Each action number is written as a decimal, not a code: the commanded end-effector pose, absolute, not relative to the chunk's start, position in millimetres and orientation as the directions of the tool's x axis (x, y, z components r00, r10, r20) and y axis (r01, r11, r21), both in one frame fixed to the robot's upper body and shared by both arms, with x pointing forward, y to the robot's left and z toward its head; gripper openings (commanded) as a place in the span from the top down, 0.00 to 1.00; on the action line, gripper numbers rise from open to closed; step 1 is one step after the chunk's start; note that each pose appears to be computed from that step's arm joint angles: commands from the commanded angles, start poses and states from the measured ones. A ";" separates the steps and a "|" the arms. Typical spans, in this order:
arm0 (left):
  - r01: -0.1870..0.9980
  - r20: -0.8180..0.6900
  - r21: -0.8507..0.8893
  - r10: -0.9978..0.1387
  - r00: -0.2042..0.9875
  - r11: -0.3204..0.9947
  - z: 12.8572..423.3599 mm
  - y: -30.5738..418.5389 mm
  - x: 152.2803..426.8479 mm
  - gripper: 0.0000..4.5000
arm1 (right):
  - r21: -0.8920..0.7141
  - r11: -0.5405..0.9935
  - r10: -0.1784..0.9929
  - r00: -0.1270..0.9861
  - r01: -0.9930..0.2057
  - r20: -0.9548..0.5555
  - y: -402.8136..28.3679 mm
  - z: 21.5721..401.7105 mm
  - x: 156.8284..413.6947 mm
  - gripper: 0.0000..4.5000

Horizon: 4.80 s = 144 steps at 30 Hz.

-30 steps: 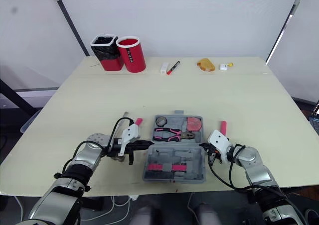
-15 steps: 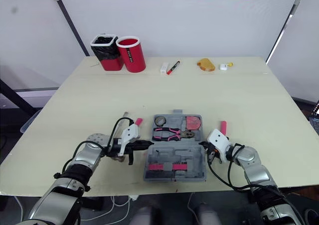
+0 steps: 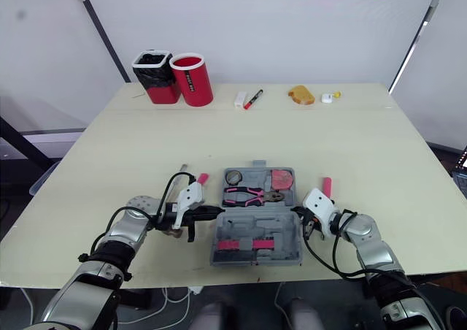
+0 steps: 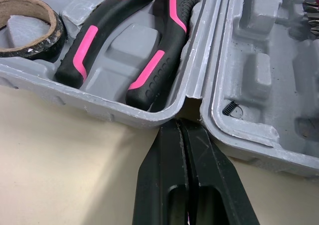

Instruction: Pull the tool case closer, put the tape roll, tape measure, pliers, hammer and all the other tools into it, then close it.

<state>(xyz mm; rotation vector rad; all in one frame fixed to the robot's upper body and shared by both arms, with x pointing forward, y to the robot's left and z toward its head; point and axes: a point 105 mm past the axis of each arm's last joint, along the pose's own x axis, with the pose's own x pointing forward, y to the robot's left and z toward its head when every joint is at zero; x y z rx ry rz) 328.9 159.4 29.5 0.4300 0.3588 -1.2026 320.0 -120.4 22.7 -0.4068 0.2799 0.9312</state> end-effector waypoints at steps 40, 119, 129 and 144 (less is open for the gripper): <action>0.961 -0.494 0.127 -0.825 0.275 0.245 25.0 150.5 322.7 0.99 | -0.281 0.476 0.787 0.547 -0.833 -0.285 -93.1 43.2 325.4 1.00; 0.627 -0.180 0.116 -0.605 0.776 0.770 79.3 297.9 263.5 0.93 | -0.181 0.890 0.413 0.908 -0.419 -0.071 -244.1 69.7 223.5 1.00; 0.472 -0.265 0.050 -0.444 0.856 0.880 52.7 341.0 212.3 0.03 | -0.107 0.936 0.326 0.940 -0.336 -0.096 -274.2 58.2 168.6 0.09; 0.436 -0.259 0.033 -0.413 0.873 0.900 52.1 342.7 195.3 0.00 | -0.057 0.945 0.315 0.943 -0.322 -0.109 -293.2 55.5 147.5 0.01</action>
